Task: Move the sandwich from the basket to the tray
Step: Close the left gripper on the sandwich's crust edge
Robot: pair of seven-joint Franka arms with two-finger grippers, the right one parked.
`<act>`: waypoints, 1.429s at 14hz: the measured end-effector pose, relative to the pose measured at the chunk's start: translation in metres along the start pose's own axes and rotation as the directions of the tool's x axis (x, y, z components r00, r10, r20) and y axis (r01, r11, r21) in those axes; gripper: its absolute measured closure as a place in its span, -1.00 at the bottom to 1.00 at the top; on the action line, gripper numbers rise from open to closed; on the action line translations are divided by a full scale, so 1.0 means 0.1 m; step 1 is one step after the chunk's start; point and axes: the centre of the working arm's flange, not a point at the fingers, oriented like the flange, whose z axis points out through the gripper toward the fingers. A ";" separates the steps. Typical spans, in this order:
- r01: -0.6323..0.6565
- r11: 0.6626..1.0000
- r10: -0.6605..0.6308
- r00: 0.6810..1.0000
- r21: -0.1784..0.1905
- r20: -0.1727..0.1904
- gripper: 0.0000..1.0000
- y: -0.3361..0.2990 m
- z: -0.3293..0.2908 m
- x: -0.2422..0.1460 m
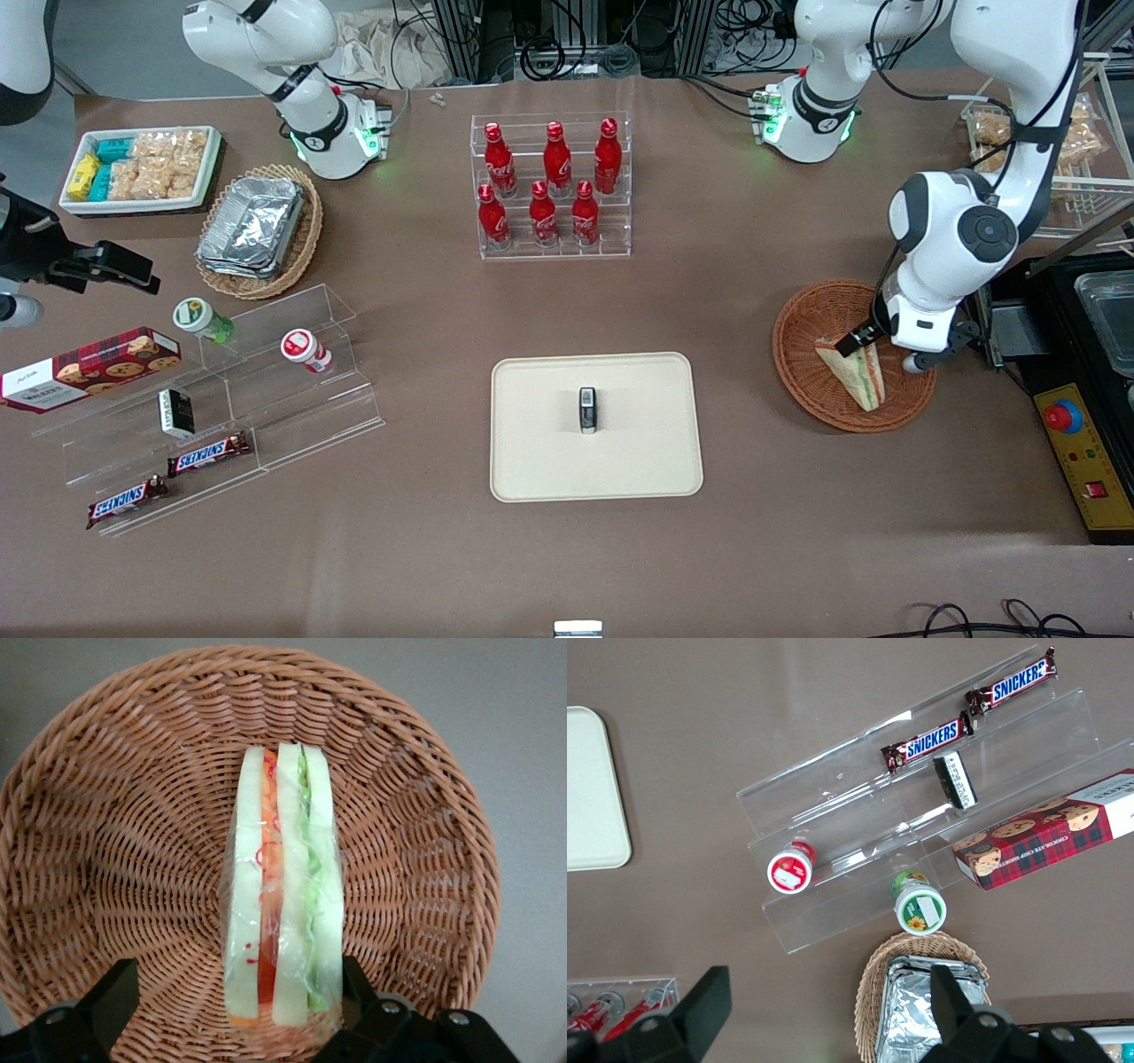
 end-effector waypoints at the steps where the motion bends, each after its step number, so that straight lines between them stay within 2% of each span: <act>1: 0.020 1.000 -0.020 1.000 -0.002 0.000 -1.00 0.00 0.03 0.00; 6: 0.078 0.997 -0.078 0.997 -0.009 0.002 -1.00 0.03 0.17 -0.01; 7: 0.079 0.997 -0.079 0.997 -0.011 0.001 -0.91 0.03 0.19 -0.02; 8: 0.080 0.997 -0.080 0.997 -0.011 0.001 -0.91 0.03 0.20 -0.02; 9: 0.082 0.997 -0.082 0.997 -0.012 0.001 -0.79 0.03 0.21 -0.02; 12: 0.095 0.995 -0.095 0.995 -0.014 -0.002 -0.07 0.04 0.20 -0.01; 14: 0.096 0.995 -0.096 0.995 -0.015 -0.003 0.26 0.04 0.19 -0.01; 17: 0.096 0.995 -0.096 0.995 -0.017 -0.005 0.60 0.05 0.19 0.00; 20: 0.089 0.996 -0.089 0.996 -0.024 -0.014 0.61 0.10 0.13 0.02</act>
